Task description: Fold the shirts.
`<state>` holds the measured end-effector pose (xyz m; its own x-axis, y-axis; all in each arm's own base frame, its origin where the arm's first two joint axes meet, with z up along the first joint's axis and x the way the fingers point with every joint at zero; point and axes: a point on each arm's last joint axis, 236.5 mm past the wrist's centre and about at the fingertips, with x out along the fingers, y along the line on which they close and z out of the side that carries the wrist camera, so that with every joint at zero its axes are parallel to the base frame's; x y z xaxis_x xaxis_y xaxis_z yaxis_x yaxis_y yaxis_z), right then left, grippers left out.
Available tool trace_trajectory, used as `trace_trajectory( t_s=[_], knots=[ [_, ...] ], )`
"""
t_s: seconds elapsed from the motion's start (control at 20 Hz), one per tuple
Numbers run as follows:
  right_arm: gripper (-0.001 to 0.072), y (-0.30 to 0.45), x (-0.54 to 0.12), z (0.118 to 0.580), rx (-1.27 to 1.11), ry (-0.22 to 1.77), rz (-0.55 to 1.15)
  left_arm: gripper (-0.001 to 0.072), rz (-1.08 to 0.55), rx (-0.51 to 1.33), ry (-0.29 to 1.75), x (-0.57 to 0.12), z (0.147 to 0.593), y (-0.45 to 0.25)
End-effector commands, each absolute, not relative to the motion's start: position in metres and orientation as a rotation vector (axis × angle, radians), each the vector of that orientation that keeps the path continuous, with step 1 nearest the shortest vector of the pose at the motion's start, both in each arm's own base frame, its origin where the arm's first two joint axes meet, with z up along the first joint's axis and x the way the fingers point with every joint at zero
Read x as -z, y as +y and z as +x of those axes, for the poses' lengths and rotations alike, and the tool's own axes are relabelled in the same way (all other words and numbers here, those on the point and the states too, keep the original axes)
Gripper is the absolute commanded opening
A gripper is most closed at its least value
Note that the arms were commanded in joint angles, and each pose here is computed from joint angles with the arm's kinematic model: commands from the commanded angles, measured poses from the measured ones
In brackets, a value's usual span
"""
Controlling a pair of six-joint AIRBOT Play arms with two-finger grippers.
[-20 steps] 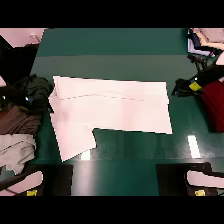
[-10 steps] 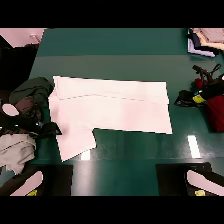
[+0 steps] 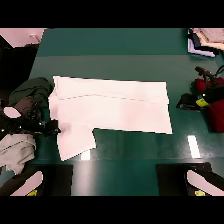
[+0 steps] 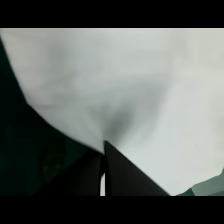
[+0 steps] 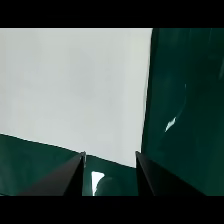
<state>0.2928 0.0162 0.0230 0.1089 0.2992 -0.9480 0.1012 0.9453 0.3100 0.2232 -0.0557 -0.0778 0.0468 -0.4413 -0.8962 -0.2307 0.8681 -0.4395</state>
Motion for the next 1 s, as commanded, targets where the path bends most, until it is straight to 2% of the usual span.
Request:
trace_trajectory(
  t_s=[0.0,0.2,0.4,0.65,0.75,0.85,0.9,0.95],
  knots=[
    [0.0366,0.005,0.0,0.262,-0.123,1.535,0.386,0.0022,-0.544,0.213,1.551,0.072,0.22,-0.06],
    [0.0368,-0.016,0.045,0.222,-0.068,1.616,0.515,0.0022,-0.528,0.238,1.535,0.058,0.228,-0.06],
    [0.0367,0.004,0.069,0.222,-0.125,1.526,0.707,0.0022,-0.535,0.246,1.539,0.056,0.227,-0.062],
    [0.0365,0.015,0.087,0.217,-0.114,1.524,0.72,0.0022,-0.54,0.25,1.54,0.056,0.227,-0.063],
    [0.0324,0.022,0.091,0.218,-0.138,1.547,0.701,0.0022,-0.54,0.25,1.54,0.056,0.227,-0.063],
    [0.0324,0.03,0.099,0.215,-0.158,1.585,0.691,0.0022,-0.537,0.256,1.543,0.055,0.226,-0.064],
    [0.0301,0.031,0.101,0.215,-0.161,1.593,0.688,0.0022,-0.531,0.264,1.543,0.055,0.225,-0.064],
    [0.0199,0.032,0.102,0.214,-0.165,1.599,0.681,0.0022,-0.526,0.269,1.543,0.055,0.225,-0.064]
  ],
)
